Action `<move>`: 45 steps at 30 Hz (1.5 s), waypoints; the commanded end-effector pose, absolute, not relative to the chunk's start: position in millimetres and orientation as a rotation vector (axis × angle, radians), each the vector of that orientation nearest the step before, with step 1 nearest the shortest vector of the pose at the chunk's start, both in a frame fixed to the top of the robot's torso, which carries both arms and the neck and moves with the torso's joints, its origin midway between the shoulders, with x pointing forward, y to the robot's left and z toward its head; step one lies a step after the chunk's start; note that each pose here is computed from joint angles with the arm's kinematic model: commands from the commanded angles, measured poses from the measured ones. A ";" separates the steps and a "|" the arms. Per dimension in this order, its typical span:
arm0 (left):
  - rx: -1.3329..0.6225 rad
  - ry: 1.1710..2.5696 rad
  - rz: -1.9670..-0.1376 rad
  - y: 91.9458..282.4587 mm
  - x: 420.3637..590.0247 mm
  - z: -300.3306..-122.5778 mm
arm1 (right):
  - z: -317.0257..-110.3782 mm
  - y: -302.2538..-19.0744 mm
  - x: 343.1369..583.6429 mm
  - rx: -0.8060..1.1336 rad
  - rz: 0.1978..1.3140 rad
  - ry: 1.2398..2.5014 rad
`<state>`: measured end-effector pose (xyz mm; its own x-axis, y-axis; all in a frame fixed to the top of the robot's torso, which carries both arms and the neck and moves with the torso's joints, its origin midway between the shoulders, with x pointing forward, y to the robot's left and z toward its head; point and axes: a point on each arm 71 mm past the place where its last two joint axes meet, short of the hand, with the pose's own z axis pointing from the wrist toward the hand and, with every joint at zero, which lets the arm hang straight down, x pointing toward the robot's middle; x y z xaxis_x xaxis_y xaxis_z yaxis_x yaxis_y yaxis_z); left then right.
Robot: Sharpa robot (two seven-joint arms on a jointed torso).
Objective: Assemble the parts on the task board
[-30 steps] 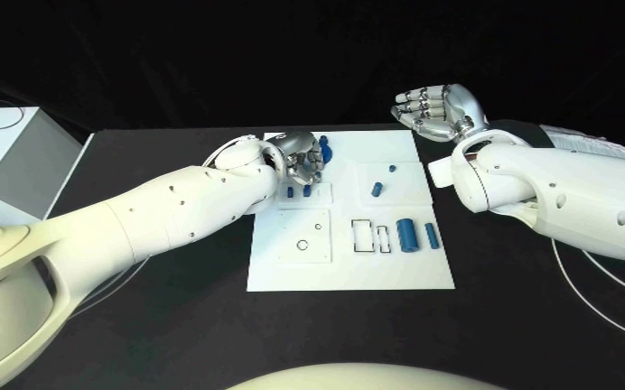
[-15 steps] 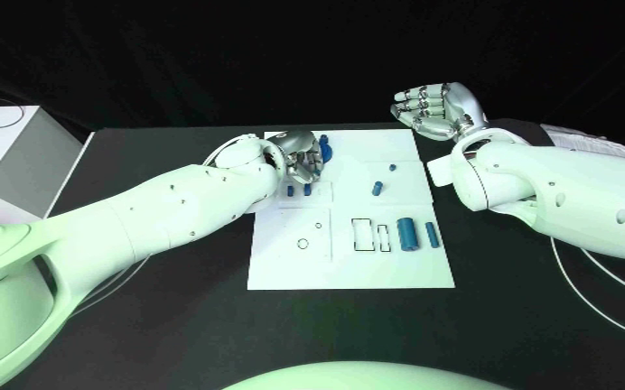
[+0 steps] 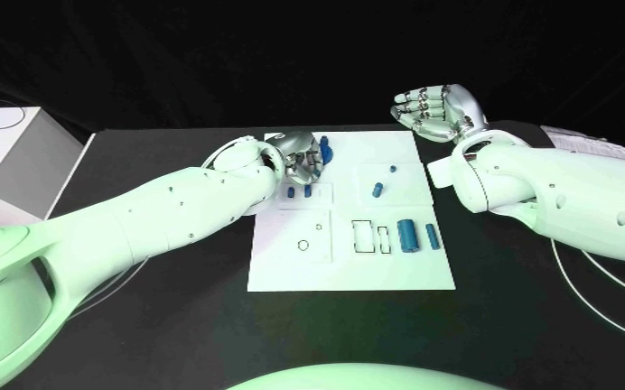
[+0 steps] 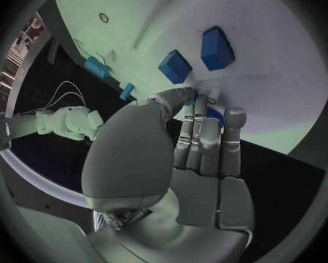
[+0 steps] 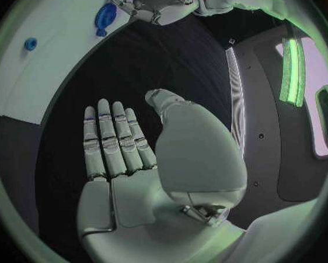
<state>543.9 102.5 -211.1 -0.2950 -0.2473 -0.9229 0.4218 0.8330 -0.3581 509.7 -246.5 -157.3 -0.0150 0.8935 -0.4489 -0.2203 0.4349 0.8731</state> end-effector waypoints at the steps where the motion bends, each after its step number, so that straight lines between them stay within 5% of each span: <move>1: 0.113 1.695 -0.714 101.8 542.5 -205.7 | -156.3 -244.3 509.0 0.665 1.023 1.285; 17: -0.003 1.726 -0.805 128.1 536.3 -179.6 | -156.5 -248.4 508.9 0.669 1.014 1.284; 29: -0.003 1.782 -0.722 144.2 539.2 -185.8 | -156.6 -249.0 508.8 0.670 1.012 1.284; 45: 0.007 1.799 -0.682 141.3 540.8 -197.4 | -156.5 -248.3 508.7 0.668 1.015 1.284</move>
